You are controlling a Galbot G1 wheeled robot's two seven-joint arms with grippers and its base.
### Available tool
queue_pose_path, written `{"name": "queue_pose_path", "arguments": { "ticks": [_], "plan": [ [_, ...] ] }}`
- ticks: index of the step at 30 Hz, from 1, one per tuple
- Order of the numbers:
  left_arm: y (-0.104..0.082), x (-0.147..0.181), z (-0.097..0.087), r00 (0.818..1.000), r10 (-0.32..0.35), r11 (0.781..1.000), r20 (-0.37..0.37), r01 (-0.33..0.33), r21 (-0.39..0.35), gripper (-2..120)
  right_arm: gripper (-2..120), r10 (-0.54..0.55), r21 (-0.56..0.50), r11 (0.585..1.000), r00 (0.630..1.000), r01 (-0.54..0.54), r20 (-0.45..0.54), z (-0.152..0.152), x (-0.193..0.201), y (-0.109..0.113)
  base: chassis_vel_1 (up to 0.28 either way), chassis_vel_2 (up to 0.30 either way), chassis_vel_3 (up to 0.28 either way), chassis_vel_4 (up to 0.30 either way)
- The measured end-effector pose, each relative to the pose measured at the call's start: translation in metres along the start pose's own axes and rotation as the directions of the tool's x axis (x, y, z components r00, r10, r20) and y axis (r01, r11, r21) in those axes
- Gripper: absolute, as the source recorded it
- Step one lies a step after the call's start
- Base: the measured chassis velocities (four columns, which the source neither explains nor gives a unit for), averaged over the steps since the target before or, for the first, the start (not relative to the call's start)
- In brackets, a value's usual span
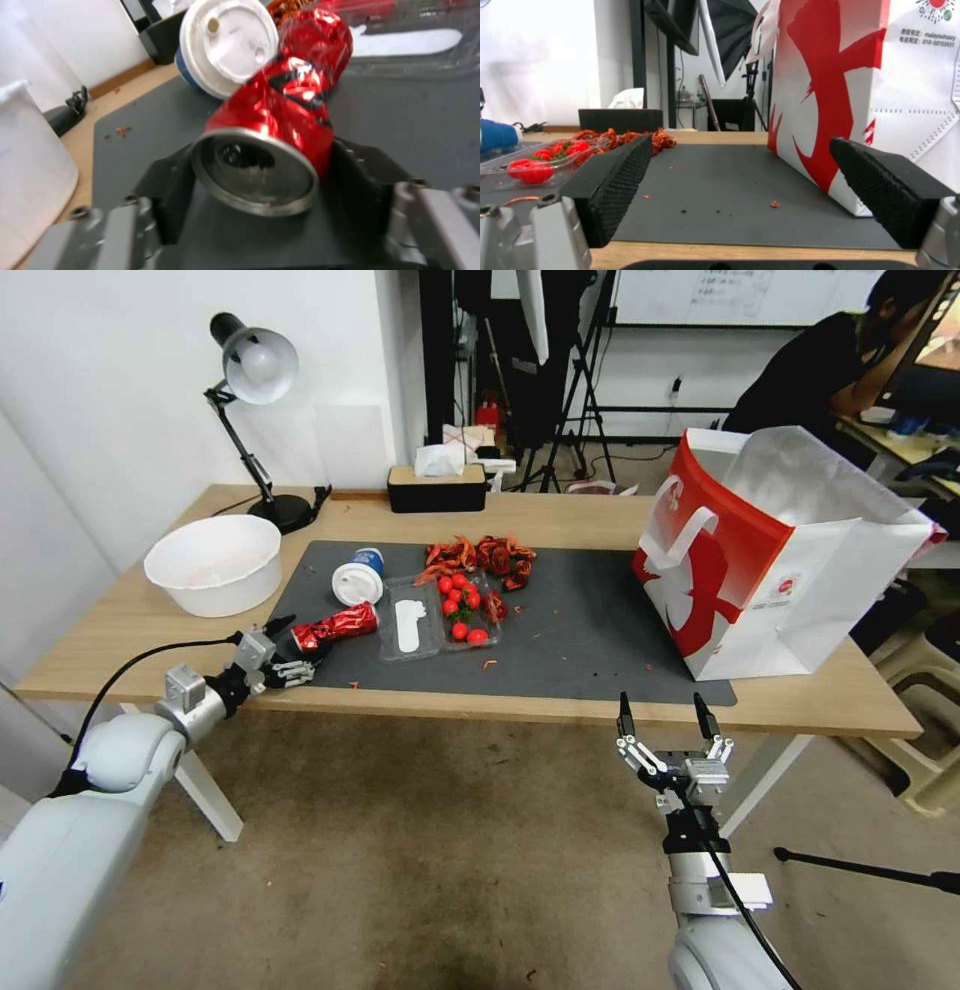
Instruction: Pick up the trash from the table and place it into the takeout bag.
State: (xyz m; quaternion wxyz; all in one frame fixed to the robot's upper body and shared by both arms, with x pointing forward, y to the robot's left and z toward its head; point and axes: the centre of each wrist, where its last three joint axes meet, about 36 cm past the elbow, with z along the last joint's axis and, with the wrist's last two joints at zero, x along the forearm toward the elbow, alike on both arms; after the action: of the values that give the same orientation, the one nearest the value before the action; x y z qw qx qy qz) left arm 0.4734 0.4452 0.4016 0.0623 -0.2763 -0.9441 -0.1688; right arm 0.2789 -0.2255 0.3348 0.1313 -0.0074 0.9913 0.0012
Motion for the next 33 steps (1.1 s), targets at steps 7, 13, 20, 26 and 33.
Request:
{"name": "queue_pose_path", "arguments": {
  "ticks": [7, 13, 20, 26, 33],
  "plan": [
    [-0.002, -0.002, -0.003, 0.999, 0.012, 1.000, 0.038, -0.012, -0.012, 50, 86, 0.001, -0.001, 1.000, 1.000, -0.001, -0.005, 0.003, -0.002, 0.001, 0.000, 0.000, 0.000, 0.000],
    [-0.003, -0.005, -0.023, 0.992, 0.058, 0.998, 0.116, -0.054, -0.040, 50, 83, 0.003, -0.001, 1.000, 1.000, -0.003, -0.006, 0.003, -0.003, 0.000, 0.000, 0.000, 0.000, 0.000],
    [-0.007, -0.020, -0.060, 0.968, 0.115, 0.993, 0.222, -0.106, -0.054, 50, 82, 0.006, -0.001, 1.000, 1.000, -0.006, -0.009, 0.004, -0.002, 0.000, 0.000, 0.000, 0.000, 0.000],
    [-0.017, -0.048, -0.094, 0.934, 0.163, 0.987, 0.319, -0.157, -0.044, 50, 82, 0.013, -0.004, 1.000, 1.000, -0.013, -0.011, 0.004, 0.000, -0.001, 0.000, 0.000, 0.000, 0.000],
    [-0.022, -0.084, -0.130, 0.897, 0.213, 0.976, 0.387, -0.209, -0.054, 50, 82, 0.020, -0.009, 1.000, 1.000, -0.020, -0.008, 0.004, -0.002, 0.001, 0.000, 0.000, 0.000, 0.000]
  ]
}}
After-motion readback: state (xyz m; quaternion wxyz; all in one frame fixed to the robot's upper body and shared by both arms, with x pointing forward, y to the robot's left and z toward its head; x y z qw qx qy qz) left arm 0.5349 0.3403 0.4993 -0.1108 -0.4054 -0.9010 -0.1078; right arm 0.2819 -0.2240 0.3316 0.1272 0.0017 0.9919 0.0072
